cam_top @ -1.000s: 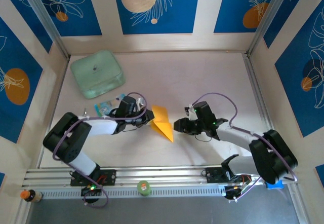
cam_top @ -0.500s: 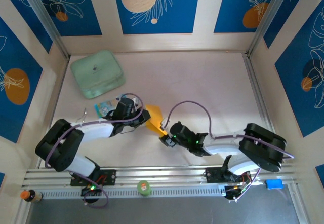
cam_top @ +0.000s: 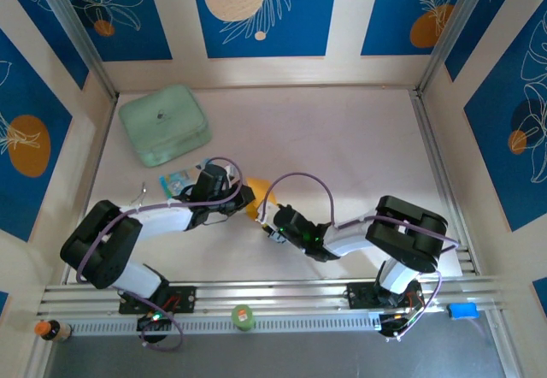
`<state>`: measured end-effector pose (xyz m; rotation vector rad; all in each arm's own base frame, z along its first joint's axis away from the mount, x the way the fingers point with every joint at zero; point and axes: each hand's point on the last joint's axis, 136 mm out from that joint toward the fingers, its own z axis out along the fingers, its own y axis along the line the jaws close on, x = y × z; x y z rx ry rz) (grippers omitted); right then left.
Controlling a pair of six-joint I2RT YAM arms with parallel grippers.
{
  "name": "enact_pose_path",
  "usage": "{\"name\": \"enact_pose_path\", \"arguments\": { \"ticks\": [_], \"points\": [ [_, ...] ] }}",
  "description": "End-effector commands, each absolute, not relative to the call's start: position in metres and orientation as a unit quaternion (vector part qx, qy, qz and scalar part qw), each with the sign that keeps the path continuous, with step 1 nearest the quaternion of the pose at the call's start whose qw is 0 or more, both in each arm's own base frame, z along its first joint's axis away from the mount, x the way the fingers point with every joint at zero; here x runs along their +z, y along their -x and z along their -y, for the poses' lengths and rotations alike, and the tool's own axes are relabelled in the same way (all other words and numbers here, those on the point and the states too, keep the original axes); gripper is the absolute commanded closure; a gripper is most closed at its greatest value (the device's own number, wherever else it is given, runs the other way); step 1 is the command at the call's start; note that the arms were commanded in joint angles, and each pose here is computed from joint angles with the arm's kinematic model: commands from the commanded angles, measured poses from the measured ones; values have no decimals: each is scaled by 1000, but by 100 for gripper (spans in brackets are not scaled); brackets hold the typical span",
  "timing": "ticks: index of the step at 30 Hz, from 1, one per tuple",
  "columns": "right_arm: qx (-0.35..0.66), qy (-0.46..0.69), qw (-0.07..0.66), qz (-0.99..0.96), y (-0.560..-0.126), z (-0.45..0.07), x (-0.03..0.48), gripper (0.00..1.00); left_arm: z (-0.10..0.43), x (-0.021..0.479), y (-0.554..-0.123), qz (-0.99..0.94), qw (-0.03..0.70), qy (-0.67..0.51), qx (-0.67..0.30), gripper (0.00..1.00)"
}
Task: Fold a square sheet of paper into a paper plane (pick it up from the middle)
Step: Fourth fold the wing at the center of the table.
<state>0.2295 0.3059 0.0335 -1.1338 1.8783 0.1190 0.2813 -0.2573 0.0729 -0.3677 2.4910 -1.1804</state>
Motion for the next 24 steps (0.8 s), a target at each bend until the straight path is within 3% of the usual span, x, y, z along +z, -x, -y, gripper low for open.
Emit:
{"name": "enact_pose_path", "arguments": {
  "ticks": [1,10,17,24],
  "points": [
    [53,445,469,-761,-229,-306,41,61,264,79,-282,-881,176,119,-423,92],
    [63,436,468,-766,-220,-299,40,59,264,77,-282,-882,174,122,-420,92],
    [68,430,469,-768,-220,-300,40,72,263,76,-282,-883,173,123,-419,92],
    [74,426,465,-773,-220,-301,40,74,263,75,-282,-884,172,123,-417,92]
  ]
}}
